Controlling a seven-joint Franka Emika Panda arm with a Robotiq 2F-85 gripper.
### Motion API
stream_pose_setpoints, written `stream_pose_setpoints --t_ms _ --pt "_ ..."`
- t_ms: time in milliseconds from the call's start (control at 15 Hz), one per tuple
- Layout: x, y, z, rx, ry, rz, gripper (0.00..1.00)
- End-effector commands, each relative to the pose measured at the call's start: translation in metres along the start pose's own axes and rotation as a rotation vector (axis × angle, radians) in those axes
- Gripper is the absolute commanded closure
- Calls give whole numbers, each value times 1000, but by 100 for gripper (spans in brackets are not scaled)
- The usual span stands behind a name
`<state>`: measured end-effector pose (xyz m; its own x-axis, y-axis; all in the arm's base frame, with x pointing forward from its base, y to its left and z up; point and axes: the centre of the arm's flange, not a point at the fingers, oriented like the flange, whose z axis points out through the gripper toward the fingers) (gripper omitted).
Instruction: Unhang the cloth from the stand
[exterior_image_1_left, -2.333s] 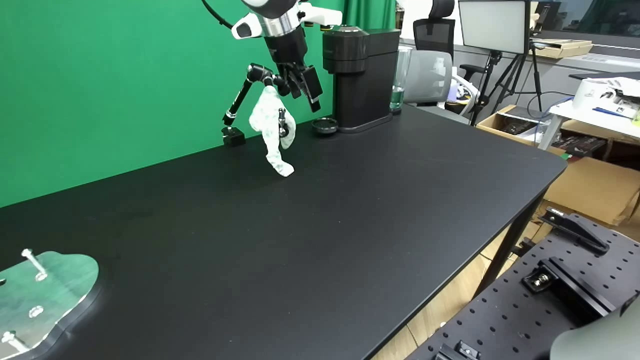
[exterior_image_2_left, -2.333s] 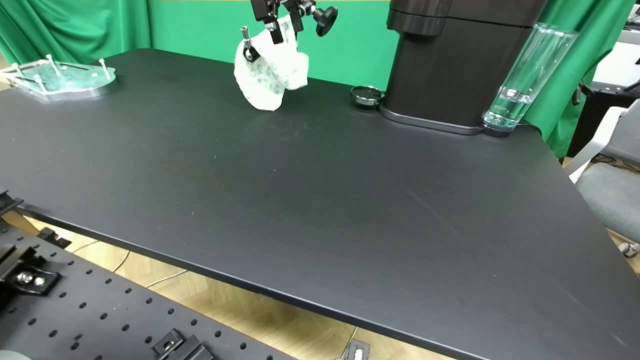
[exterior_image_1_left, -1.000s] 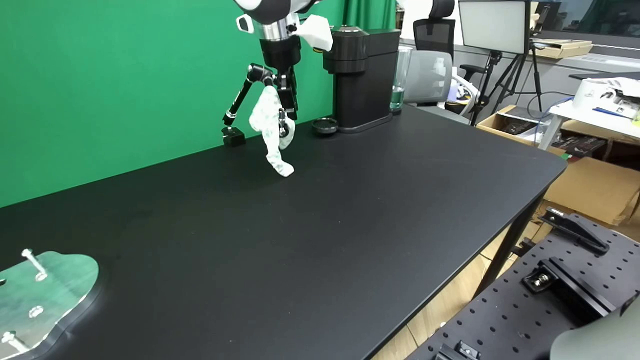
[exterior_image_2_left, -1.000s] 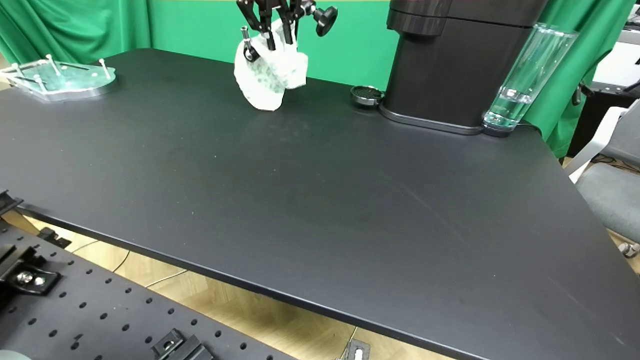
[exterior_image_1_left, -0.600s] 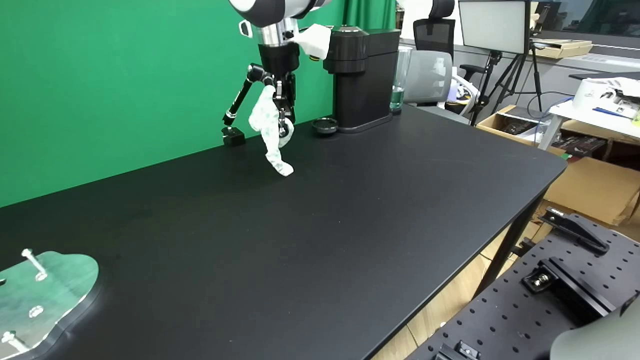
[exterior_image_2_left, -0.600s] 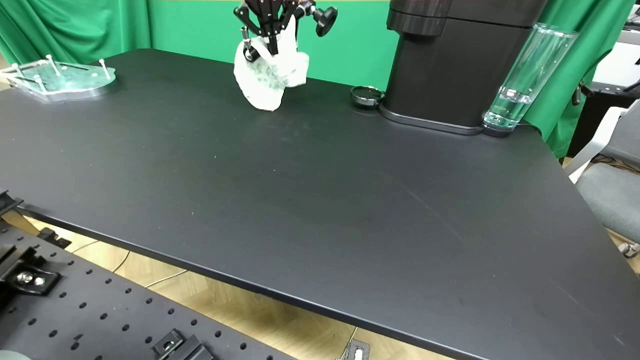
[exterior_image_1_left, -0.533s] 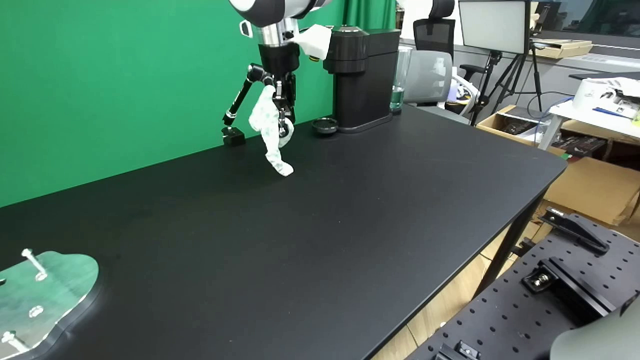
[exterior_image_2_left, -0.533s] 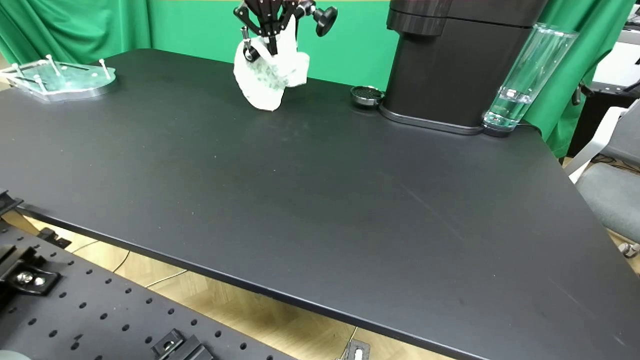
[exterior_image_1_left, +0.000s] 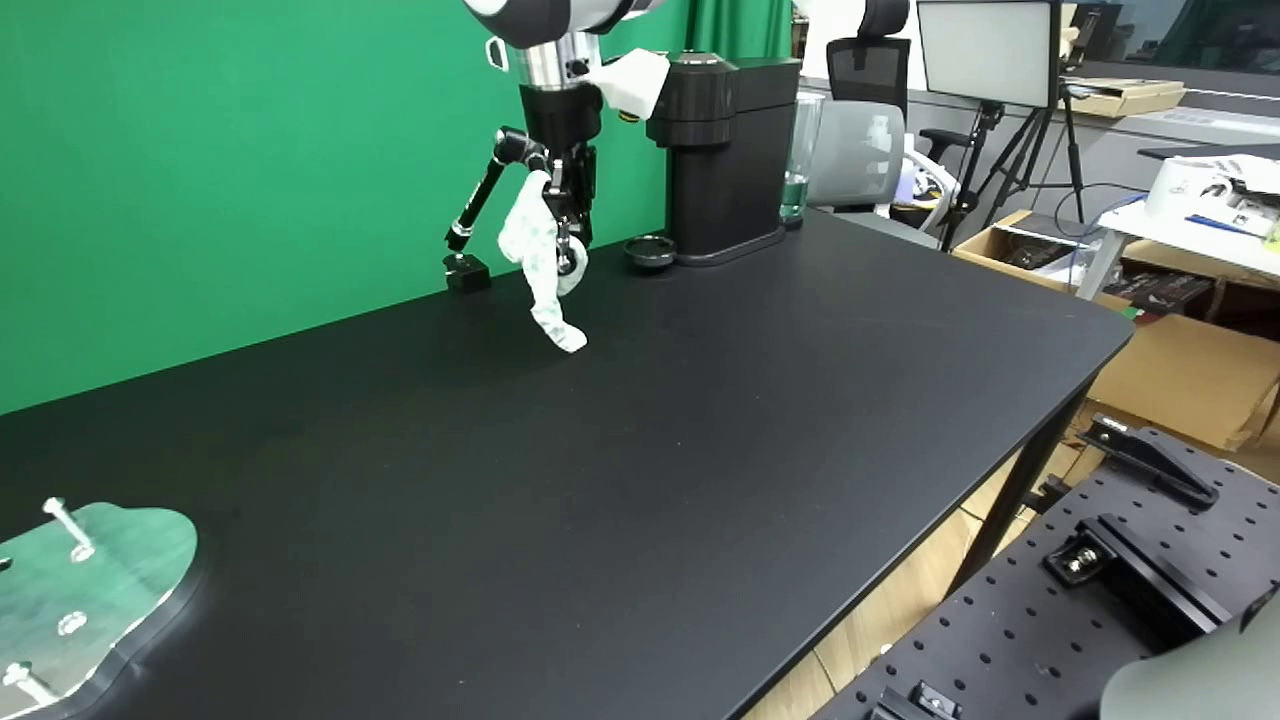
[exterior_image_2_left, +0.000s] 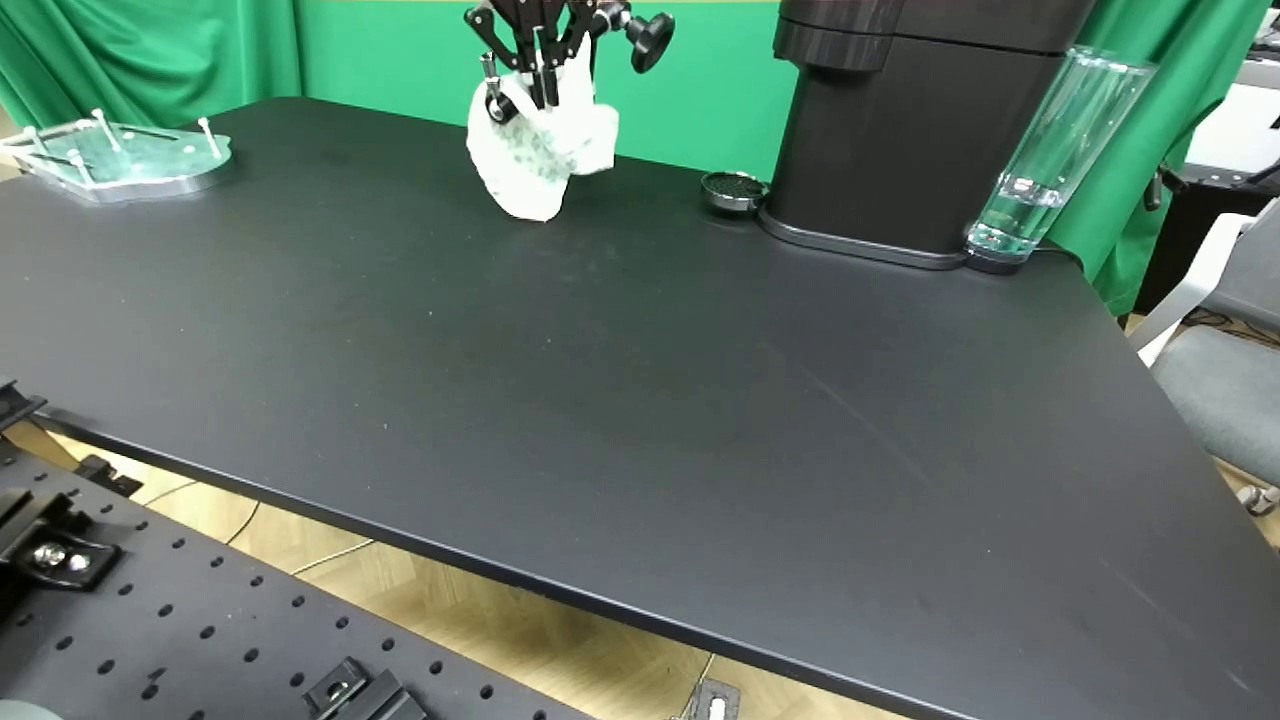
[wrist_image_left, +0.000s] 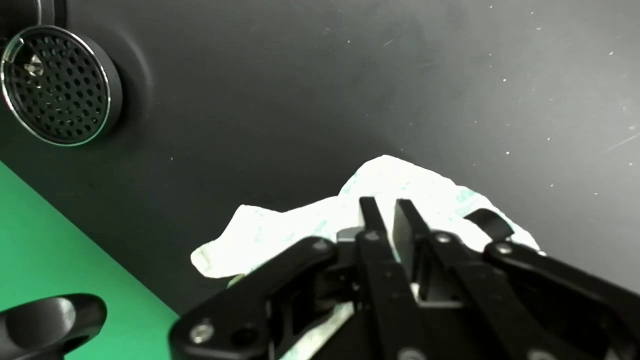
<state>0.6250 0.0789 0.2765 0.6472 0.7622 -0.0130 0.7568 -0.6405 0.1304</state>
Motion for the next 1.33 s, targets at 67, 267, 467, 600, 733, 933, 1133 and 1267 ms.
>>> stream_pose_setpoints --t_ms 67,267,467,600,733,933,1133,1267 --pt "-12 -9 -17 9 -12 -8 48" --pt "-17 -9 -27 2 -17 -33 28" --pt "-22 -17 -30 29 -47 -95 7" --pt "-24 -22 -28 33 -56 -133 0" --pt "-24 -25 -22 27 -61 -161 0" --pt "-26 -24 -13 7 -79 -225 0" --pt "-27 -22 -6 -21 -77 -285 0" --pt "-23 -22 -3 -69 -42 -279 0"
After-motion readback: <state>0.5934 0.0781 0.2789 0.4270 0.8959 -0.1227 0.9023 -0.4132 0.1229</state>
